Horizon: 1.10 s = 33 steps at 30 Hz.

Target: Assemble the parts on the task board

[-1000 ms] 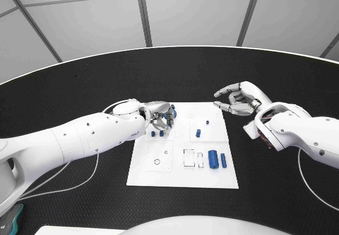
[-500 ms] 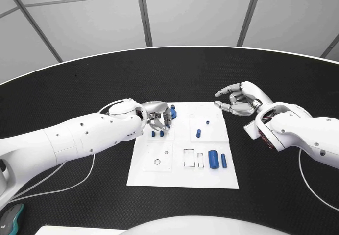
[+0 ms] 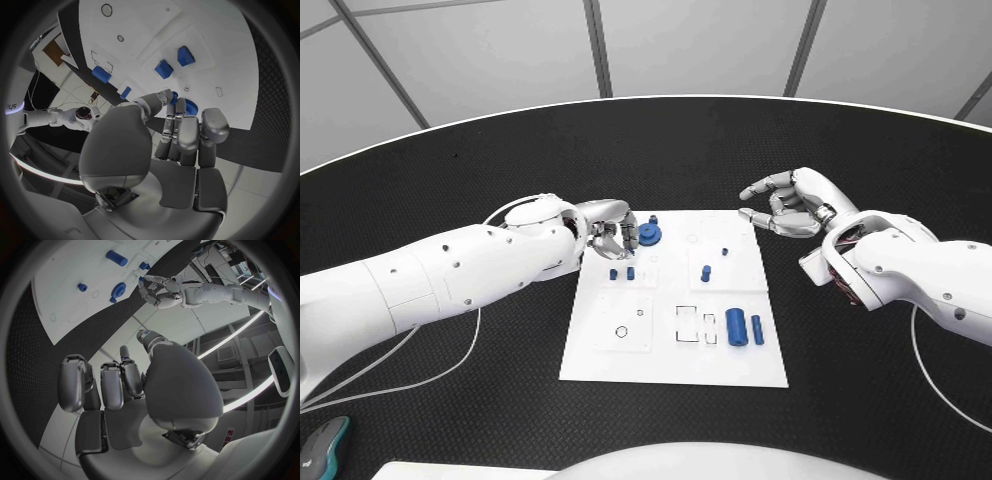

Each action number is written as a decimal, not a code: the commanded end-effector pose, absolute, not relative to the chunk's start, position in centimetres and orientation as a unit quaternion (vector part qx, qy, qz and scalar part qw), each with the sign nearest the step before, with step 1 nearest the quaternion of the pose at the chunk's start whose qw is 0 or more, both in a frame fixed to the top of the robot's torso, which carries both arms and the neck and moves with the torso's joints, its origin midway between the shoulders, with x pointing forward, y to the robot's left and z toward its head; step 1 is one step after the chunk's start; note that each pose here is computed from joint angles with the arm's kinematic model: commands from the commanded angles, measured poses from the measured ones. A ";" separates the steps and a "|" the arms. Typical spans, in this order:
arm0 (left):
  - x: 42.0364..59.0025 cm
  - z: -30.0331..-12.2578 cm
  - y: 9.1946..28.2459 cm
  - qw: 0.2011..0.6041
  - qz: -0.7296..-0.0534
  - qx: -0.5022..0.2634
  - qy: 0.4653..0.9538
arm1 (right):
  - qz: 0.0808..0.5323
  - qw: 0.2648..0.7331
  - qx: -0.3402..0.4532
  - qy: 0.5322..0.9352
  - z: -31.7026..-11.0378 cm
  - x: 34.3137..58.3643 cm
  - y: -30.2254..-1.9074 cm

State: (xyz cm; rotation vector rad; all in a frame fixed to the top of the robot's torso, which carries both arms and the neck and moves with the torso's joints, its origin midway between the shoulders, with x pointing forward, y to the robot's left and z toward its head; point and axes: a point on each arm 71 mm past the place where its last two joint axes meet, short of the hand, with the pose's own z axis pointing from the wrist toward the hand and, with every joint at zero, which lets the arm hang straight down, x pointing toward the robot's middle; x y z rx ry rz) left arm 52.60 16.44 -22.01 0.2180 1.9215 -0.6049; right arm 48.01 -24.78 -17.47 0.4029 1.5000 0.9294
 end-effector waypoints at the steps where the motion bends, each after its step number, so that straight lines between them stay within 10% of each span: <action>1: 52.7 -22.0 16.9 0.528 -0.249 0.088 0.807 | 0.404 0.618 0.175 0.652 -17.5 48.0 -24.8; 33: 53.6 -22.4 17.2 0.518 -0.227 0.081 0.821 | 0.405 0.617 0.175 0.652 -17.5 48.0 -24.7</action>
